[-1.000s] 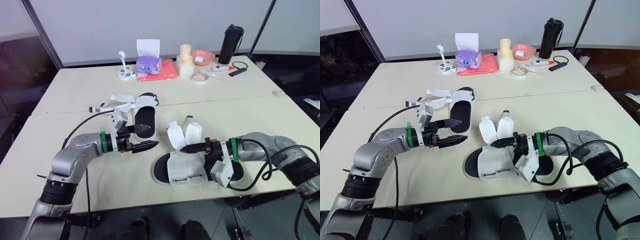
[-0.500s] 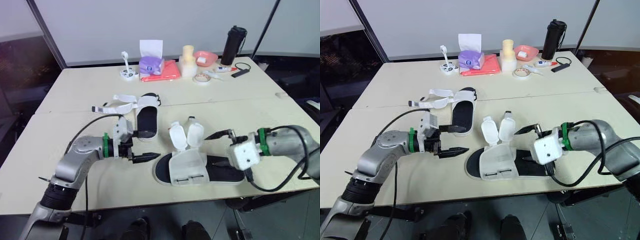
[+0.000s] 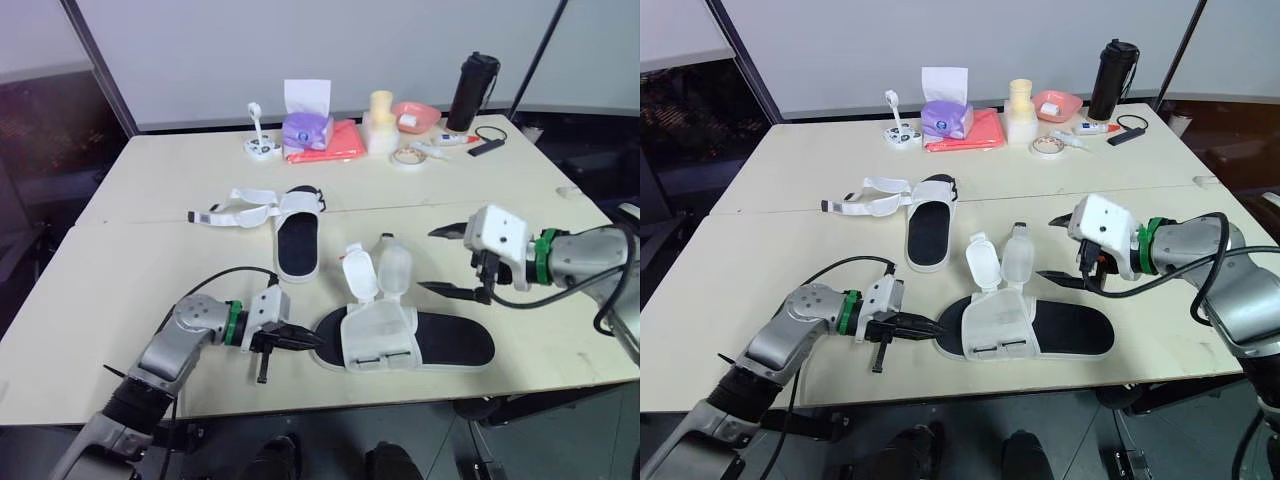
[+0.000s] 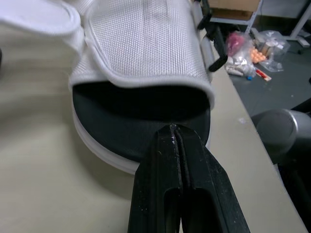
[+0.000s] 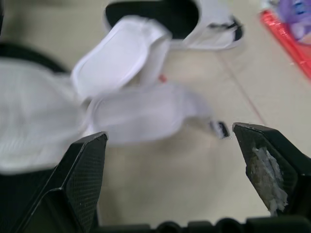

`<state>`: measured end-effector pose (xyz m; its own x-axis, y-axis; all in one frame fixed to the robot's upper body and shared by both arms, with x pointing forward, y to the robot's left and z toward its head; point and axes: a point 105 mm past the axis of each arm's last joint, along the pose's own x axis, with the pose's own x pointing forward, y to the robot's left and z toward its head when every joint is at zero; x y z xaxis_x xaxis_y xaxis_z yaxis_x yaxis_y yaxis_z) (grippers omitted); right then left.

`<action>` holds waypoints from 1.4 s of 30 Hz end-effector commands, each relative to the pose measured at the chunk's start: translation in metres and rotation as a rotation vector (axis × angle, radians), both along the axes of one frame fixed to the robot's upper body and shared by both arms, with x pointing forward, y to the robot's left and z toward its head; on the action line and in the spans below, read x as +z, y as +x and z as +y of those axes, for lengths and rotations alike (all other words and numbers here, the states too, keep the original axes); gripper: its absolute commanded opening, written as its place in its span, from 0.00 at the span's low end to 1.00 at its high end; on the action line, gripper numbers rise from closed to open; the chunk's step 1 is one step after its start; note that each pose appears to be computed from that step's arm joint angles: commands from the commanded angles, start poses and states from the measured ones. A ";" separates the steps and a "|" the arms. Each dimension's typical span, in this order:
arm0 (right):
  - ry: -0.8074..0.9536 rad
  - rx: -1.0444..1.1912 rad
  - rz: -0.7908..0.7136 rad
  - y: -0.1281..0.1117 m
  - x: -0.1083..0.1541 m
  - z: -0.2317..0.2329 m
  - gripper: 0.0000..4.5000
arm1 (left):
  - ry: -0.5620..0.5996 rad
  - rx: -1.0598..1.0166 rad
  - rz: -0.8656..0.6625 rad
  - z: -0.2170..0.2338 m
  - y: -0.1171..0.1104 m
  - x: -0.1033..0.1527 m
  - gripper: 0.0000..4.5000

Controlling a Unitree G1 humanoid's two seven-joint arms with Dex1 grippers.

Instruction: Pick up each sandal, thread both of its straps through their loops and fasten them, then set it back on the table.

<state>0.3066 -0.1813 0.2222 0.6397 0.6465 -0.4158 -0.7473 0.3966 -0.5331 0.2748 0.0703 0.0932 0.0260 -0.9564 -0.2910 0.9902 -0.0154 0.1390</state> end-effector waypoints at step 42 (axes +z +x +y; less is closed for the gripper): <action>0.962 -0.309 0.862 0.060 -0.028 0.045 1.00 | 0.026 -0.036 -0.033 -0.032 0.002 -0.020 0.01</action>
